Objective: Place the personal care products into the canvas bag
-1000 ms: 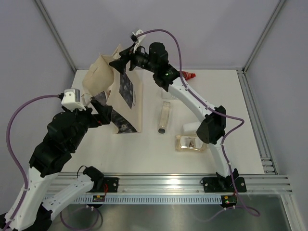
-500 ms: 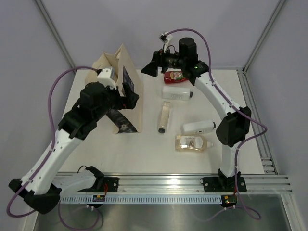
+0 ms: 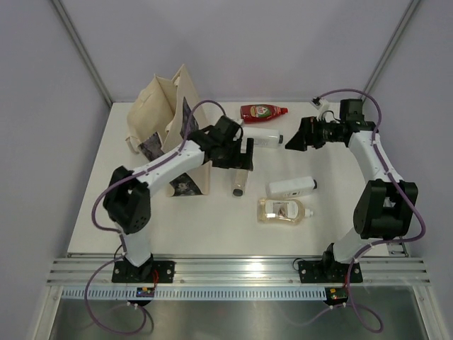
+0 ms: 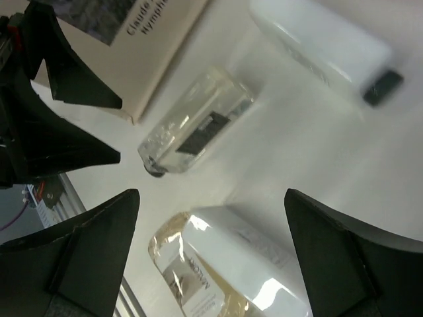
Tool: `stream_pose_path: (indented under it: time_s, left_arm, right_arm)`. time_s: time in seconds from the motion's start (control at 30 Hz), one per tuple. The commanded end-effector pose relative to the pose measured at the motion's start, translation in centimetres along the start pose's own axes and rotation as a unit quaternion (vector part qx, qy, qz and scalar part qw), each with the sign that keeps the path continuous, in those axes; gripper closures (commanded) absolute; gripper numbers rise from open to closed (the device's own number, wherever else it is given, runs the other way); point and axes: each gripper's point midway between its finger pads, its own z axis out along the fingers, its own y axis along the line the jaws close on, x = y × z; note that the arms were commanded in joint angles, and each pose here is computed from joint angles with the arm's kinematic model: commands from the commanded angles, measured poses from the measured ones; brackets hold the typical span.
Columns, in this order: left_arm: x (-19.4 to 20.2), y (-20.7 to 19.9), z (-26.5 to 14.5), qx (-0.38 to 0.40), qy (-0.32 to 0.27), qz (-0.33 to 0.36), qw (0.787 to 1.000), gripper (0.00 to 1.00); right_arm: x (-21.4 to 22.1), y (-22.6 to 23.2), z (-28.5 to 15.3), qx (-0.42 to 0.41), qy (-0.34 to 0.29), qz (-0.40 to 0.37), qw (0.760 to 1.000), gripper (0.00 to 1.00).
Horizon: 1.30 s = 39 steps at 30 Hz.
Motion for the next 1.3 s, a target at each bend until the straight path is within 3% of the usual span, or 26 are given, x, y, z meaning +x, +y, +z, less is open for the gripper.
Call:
stream_pose_path:
  time_s: [0.0,0.17,0.37,0.5,0.63,0.67,0.73,0.77,1.03,1.27]
  left_arm:
    - [-1.5,-0.7,2.2,-0.031,-0.005,0.015,0.999,0.02]
    - [-0.7,2.2,7.6,-0.111,0.012,0.048,0.993,0.02]
    - [0.1,5.5,10.3,-0.185,0.022,0.061,0.981,0.05]
    - [0.5,5.9,11.0,-0.192,0.018,0.071,0.979,0.20]
    - [0.2,5.6,10.7,-0.188,-0.001,0.084,0.978,0.47]
    - [0.0,5.1,10.6,-0.175,-0.006,0.084,0.981,0.66]
    - [0.0,3.9,9.8,-0.142,-0.007,0.088,0.986,0.84]
    - [-0.3,3.3,9.5,-0.127,-0.011,0.086,0.988,1.00]
    - [-3.6,-2.6,1.5,0.054,-0.069,0.032,0.996,1.00]
    - [-11.1,-4.2,-10.3,0.152,-0.180,-0.010,0.972,1.00]
  right_arm:
    - [2.1,0.0,-2.7,-0.002,-0.007,0.005,1.000,0.01]
    - [4.8,-0.5,-3.0,0.004,-0.001,0.024,1.000,0.00]
    - [5.7,-0.2,-2.9,-0.001,-0.004,0.036,0.999,0.00]
    - [5.6,-0.2,-2.8,-0.003,-0.006,0.039,0.999,0.00]
    - [5.6,-0.2,-2.8,-0.005,-0.006,0.039,0.999,0.00]
    - [5.5,-0.1,-2.8,-0.005,-0.006,0.039,0.999,0.00]
    - [5.5,-0.1,-2.8,-0.005,-0.006,0.040,0.999,0.01]
    - [5.4,-0.1,-2.9,-0.006,-0.007,0.038,0.999,0.01]
    - [5.3,0.1,-2.9,-0.008,-0.009,0.041,0.999,0.00]
    - [5.2,0.2,-2.9,-0.011,-0.011,0.043,0.999,0.01]
